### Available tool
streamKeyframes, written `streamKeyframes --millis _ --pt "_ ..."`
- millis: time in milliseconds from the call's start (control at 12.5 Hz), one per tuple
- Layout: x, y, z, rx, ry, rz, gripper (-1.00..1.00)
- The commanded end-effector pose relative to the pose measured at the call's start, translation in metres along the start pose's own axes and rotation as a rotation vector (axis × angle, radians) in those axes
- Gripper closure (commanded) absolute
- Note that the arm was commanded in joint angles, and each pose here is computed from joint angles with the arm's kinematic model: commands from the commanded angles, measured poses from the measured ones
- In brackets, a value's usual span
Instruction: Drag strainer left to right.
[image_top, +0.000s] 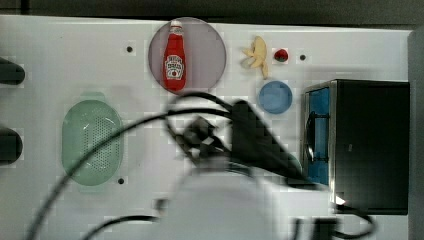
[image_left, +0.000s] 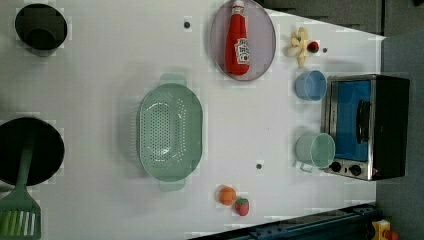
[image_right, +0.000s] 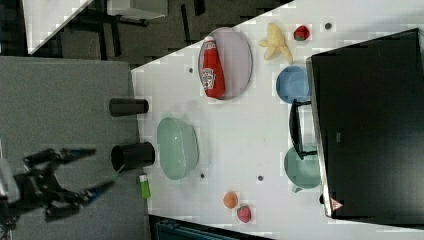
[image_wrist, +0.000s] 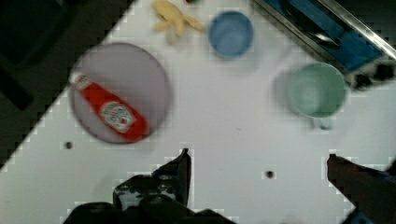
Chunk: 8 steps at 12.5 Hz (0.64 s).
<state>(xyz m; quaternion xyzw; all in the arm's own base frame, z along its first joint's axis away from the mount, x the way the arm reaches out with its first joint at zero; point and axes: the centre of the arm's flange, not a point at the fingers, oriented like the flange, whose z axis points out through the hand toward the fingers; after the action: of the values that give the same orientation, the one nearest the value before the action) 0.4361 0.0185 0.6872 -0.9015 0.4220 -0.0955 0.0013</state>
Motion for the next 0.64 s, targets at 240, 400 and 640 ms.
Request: streamKeyframes --millis 240,400,640 --pt "-0.126 -0.122 0.113 -0.173 -0.098 -0.022 -1.00" --pt "-0.166 -0.151 0.145 -0.194 -0.109 0.033 -1.00" --pt "-0.211 -0.182 0.202 -0.214 -0.139 0.177 -1.00"
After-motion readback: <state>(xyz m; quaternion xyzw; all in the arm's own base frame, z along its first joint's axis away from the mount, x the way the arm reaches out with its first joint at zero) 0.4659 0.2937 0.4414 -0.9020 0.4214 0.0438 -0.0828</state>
